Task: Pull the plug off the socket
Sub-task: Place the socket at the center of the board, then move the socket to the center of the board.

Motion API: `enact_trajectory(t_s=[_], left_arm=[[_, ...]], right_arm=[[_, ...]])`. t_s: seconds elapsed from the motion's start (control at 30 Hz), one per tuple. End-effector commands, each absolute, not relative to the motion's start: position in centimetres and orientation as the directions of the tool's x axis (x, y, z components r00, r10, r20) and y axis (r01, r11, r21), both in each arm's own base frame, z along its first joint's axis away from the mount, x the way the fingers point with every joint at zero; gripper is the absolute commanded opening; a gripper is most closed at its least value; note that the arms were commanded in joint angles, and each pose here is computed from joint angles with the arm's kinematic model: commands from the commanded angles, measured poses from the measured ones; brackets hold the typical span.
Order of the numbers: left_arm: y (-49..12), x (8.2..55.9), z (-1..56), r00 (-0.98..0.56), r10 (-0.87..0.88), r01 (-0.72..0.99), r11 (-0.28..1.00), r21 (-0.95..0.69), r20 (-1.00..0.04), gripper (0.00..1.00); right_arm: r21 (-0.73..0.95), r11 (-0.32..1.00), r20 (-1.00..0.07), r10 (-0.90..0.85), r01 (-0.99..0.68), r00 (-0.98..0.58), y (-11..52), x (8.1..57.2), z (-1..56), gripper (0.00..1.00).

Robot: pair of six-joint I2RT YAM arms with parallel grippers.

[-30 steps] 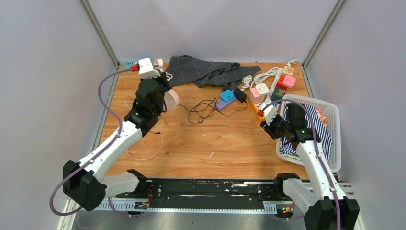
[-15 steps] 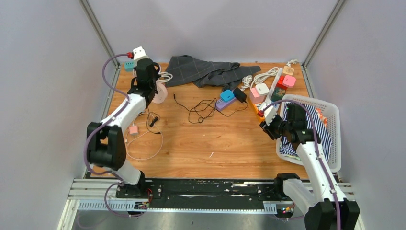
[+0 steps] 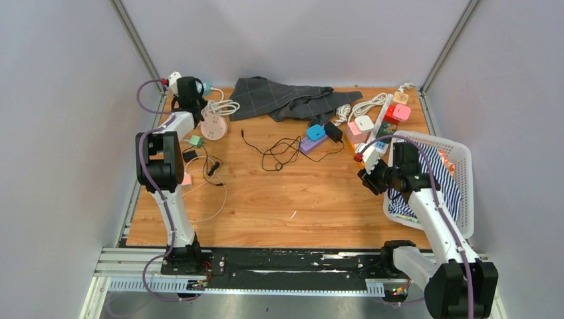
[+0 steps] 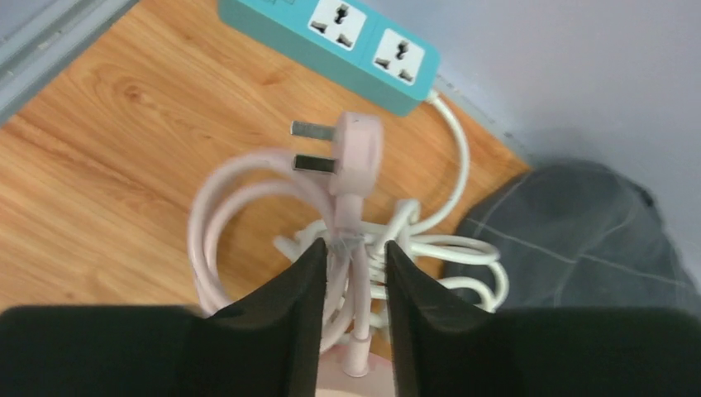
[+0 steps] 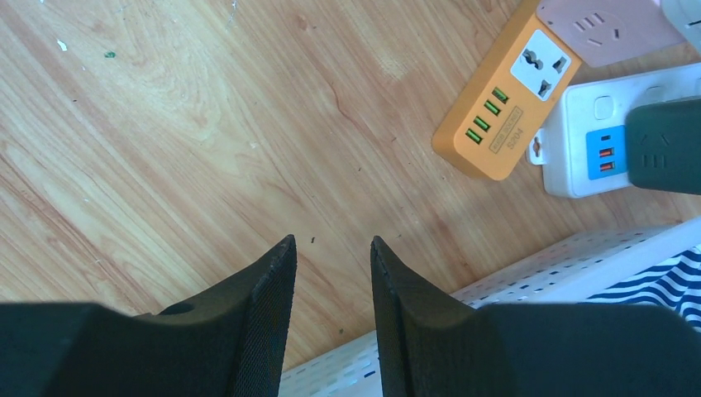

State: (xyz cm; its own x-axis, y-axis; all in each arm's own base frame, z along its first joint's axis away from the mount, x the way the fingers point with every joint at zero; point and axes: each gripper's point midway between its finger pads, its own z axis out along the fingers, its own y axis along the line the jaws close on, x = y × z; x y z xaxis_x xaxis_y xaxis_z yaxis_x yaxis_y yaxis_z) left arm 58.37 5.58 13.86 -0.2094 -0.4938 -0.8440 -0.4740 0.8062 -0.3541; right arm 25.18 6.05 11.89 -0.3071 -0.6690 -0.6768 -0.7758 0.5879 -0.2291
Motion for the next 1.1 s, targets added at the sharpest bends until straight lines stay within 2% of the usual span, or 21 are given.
enact_trajectory(t_s=[0.0,0.07,0.13,0.17,0.3,0.5,0.57,0.67,0.8,0.97,1.07], left_arm=[[6.6,58.7,13.9,-0.183,-0.558,-0.48,0.769,-0.422,-0.809,0.45],[6.9,58.1,14.5,-0.165,-0.59,-0.481,0.747,-0.458,-0.79,0.65],[6.7,57.3,16.2,-0.139,-0.623,-0.463,0.728,-0.505,-0.77,0.97],[6.3,56.8,17.2,-0.135,-0.633,-0.447,0.725,-0.524,-0.762,0.99],[4.7,54.0,20.6,-0.158,-0.674,-0.412,0.709,-0.572,-0.721,1.0],[0.5,47.6,19.9,-0.408,-0.656,-0.345,0.755,-0.558,-0.635,1.0],[-1.7,45.7,20.0,-0.477,-0.627,-0.245,0.768,-0.591,-0.616,1.0],[-6.4,43.9,23.4,-0.487,-0.607,0.044,0.701,-0.712,-0.628,1.0],[-12.0,43.2,24.0,-0.562,-0.493,0.229,0.679,-0.697,-0.665,1.0],[-19.9,40.7,22.8,-0.7,-0.353,0.359,0.577,-0.733,-0.621,1.0],[-23.2,38.8,23.4,-0.684,-0.254,0.473,0.56,-0.68,-0.684,1.0]], right_arm=[[-0.226,0.577,-0.659,-0.684,-0.785,-0.313,6.2,25.0,11.5,0.41],[-0.227,0.575,-0.657,-0.686,-0.786,-0.312,6.2,24.9,11.5,0.41],[-0.223,0.571,-0.657,-0.687,-0.79,-0.31,6.3,24.8,11.5,0.41],[-0.222,0.569,-0.659,-0.686,-0.792,-0.308,6.3,24.8,11.6,0.41],[-0.21,0.537,-0.669,-0.689,-0.817,-0.281,6.9,23.9,11.9,0.42],[-0.191,0.49,-0.702,-0.674,-0.851,-0.23,7.8,22.5,12.8,0.43],[-0.182,0.494,-0.71,-0.664,-0.85,-0.234,7.6,22.3,12.7,0.43],[-0.166,0.491,-0.716,-0.656,-0.855,-0.238,7.5,21.9,12.4,0.43],[-0.158,0.478,-0.719,-0.656,-0.864,-0.232,7.7,21.8,12.5,0.43],[-0.195,0.523,-0.711,-0.658,-0.83,-0.248,6.9,22.6,13.2,0.43],[-0.212,0.568,-0.735,-0.629,-0.795,-0.253,6.5,23.0,14.9,0.44]])
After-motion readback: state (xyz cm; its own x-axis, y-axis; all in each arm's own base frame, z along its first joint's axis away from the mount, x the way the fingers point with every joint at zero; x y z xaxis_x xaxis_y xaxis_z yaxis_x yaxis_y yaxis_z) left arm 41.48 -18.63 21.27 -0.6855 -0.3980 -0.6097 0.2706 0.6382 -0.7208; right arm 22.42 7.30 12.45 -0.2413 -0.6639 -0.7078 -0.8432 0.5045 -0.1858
